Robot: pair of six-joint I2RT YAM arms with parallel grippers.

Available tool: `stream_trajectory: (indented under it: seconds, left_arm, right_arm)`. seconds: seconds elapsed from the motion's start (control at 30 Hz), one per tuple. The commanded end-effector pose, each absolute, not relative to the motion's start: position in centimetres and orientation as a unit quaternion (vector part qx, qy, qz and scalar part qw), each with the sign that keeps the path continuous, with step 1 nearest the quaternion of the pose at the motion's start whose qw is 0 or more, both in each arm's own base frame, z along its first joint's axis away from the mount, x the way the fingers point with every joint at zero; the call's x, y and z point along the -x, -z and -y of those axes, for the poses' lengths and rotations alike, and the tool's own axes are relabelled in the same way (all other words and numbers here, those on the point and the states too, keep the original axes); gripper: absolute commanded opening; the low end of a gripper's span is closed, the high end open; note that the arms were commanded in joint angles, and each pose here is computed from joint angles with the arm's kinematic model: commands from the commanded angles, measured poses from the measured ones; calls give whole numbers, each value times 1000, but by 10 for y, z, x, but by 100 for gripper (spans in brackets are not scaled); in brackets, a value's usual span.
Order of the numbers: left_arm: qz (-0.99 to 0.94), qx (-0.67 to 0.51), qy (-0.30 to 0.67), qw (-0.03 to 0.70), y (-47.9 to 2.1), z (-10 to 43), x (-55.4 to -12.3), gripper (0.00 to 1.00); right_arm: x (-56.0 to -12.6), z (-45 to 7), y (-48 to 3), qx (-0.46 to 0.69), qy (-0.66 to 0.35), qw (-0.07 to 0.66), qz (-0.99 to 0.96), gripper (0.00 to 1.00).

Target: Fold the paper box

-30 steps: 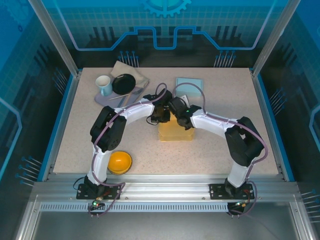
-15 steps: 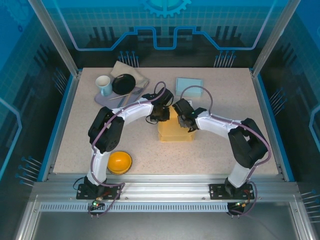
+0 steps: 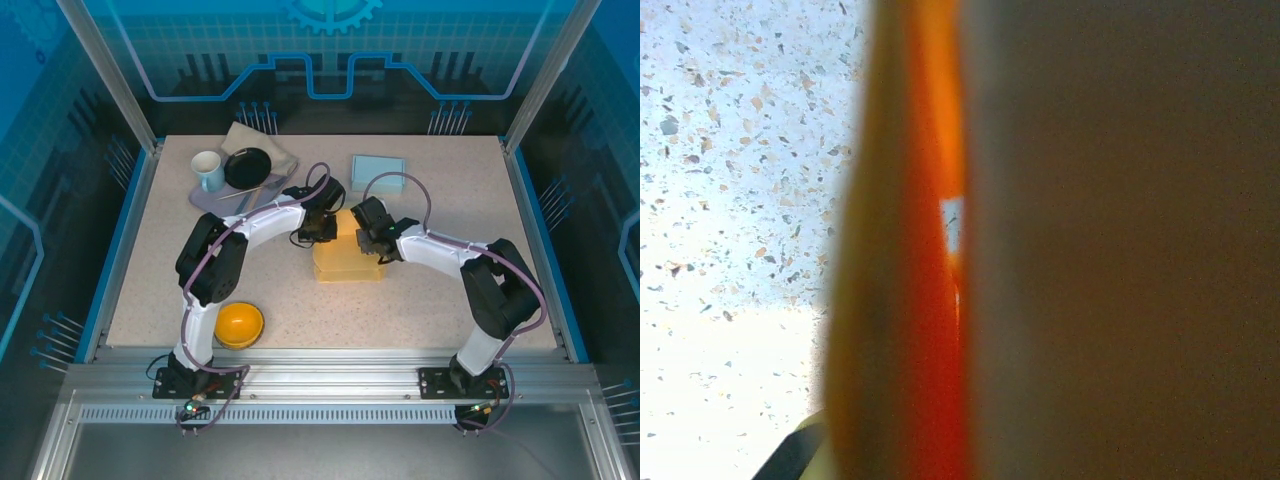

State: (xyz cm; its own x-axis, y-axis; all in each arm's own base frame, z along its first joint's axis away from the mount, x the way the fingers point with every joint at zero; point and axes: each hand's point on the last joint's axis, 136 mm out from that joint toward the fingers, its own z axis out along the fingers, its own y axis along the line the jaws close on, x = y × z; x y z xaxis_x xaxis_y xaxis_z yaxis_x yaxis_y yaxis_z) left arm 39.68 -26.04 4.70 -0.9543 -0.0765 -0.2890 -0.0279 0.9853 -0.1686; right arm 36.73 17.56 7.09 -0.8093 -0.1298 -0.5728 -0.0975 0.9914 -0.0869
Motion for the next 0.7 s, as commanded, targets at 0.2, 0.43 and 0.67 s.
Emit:
stream_trajectory:
  seconds: [0.2, 0.43, 0.67]
  left_arm:
    - [-980, 28, 115, 159, -67, 270, -395, 2]
    - [-978, 35, 137, 152, -71, 277, -394, 2]
    - [-979, 48, 133, 147, -76, 274, -391, 2]
  right_arm:
    - [-388, -177, -87, 98, 6, 335, -937, 26]
    - [-389, -156, -75, 60, 69, 325, -941, 24]
    - [-382, -94, -90, -35, 284, 307, -908, 16]
